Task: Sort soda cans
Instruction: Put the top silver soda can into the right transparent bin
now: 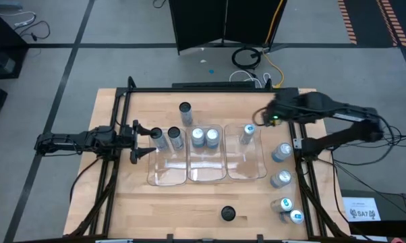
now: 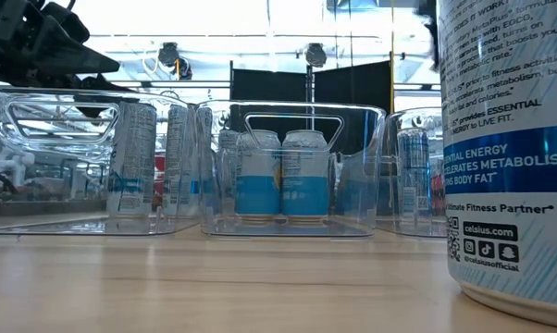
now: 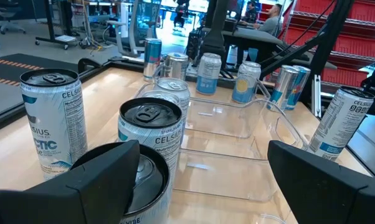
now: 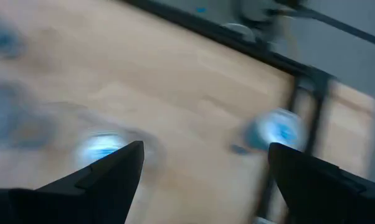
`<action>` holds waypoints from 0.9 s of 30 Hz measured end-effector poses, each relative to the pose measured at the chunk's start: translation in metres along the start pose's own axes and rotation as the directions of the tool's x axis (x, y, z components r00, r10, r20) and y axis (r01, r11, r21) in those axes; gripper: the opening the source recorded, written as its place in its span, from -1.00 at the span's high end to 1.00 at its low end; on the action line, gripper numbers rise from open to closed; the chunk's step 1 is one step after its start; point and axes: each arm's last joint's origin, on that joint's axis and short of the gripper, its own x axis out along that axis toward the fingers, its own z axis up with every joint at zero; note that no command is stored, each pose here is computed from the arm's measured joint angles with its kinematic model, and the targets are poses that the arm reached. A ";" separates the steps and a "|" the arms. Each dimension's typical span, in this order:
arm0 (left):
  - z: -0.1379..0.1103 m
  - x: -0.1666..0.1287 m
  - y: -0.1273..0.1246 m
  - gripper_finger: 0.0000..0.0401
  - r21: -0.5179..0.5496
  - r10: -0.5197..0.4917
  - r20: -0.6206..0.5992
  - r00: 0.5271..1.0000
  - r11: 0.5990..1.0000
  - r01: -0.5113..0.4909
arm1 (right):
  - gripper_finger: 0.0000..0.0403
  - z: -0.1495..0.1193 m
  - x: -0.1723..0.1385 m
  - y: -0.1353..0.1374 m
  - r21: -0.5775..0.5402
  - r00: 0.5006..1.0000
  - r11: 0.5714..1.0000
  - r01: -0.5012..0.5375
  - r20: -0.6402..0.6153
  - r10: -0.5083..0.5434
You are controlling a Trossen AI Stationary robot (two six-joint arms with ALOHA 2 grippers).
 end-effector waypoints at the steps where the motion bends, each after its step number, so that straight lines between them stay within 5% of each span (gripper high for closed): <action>1: 0.000 0.000 0.000 -0.81 0.000 0.000 -0.001 1.000 1.000 0.000 | -0.67 -0.006 0.002 -0.011 0.039 0.999 0.999 0.035 0.001 -0.036; 7: 0.000 0.000 0.000 -0.81 0.000 0.000 0.001 1.000 1.000 0.000 | -0.67 -0.018 0.003 -0.052 0.286 0.993 0.958 0.030 0.098 -0.060; 14: 0.000 0.000 0.000 -0.81 0.000 0.000 0.000 1.000 1.000 0.000 | -0.67 -0.007 0.012 -0.063 0.304 0.983 0.943 0.140 0.071 -0.169; 21: 0.000 0.000 0.000 -0.81 0.000 0.000 0.000 1.000 1.000 0.000 | -0.67 0.006 0.031 -0.069 0.305 0.976 0.927 0.217 -0.100 -0.196; 27: 0.000 0.000 0.000 -0.81 0.000 0.000 0.000 1.000 1.000 0.000 | -0.67 0.020 0.040 -0.074 0.344 0.989 0.929 0.139 -0.102 -0.110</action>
